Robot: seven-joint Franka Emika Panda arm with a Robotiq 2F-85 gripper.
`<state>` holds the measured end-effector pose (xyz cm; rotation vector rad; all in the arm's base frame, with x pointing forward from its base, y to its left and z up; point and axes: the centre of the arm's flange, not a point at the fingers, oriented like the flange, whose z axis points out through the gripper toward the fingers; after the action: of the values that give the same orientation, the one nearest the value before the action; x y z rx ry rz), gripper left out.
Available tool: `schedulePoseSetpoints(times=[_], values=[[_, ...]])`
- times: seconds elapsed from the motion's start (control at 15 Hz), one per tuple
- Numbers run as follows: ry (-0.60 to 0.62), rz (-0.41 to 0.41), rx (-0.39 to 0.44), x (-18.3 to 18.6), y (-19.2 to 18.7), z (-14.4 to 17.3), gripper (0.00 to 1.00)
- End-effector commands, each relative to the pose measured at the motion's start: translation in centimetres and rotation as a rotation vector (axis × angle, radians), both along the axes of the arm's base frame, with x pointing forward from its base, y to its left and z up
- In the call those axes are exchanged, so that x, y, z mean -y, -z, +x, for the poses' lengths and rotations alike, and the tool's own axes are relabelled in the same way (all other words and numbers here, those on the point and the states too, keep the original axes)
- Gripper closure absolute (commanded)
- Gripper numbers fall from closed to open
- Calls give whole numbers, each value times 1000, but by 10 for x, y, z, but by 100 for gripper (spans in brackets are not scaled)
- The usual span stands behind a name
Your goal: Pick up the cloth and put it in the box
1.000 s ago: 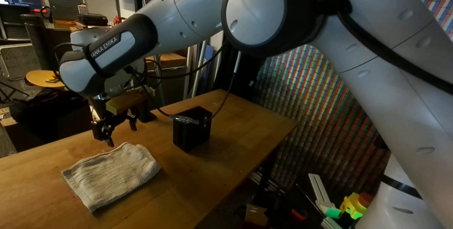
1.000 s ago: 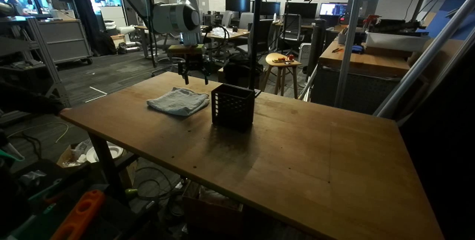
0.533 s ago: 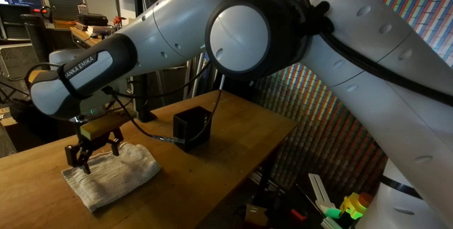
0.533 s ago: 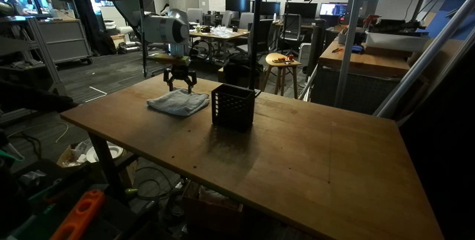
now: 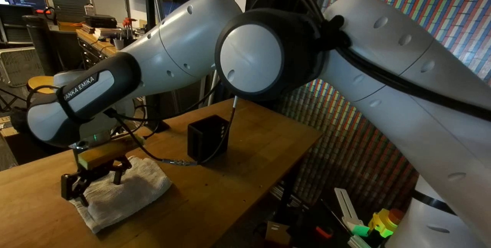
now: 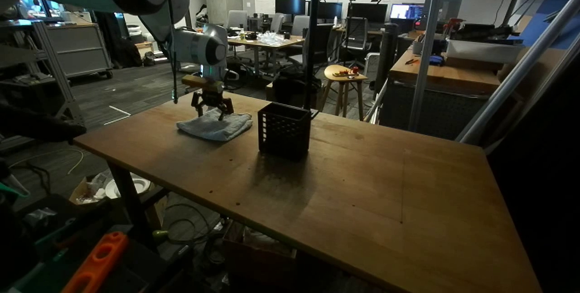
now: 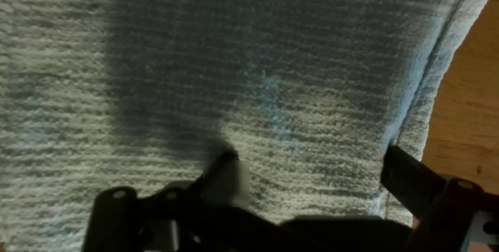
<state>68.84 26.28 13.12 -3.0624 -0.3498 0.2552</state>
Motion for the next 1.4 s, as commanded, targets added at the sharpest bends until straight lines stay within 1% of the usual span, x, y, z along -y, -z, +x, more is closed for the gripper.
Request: schedulePoseSetpoints(times=[0.0, 0.07, 0.2, 0.27, 0.33, 0.4, 0.53, 0.67, 0.73, 1.0, 1.13, 1.33], values=[[26, 50, 15, -13, 10, 7, 33], [22, 59, 18, -15, 7, 8, 43], [16, 71, 23, -20, -5, 5, 57], [15, 79, 25, -22, -11, 3, 66], [16, 84, 24, -24, -19, 0, 73], [13, 88, 25, -26, -29, -3, 81], [9, 93, 32, -28, -51, -8, 94], [6, 96, 46, -30, -80, -13, 96], [5, 98, 53, -31, -97, -16, 93], [-6, 88, 73, -29, -169, -29, 92], [-7, 65, 81, -21, -209, -34, 92], [-11, 8, 106, 6, -272, -41, 92]])
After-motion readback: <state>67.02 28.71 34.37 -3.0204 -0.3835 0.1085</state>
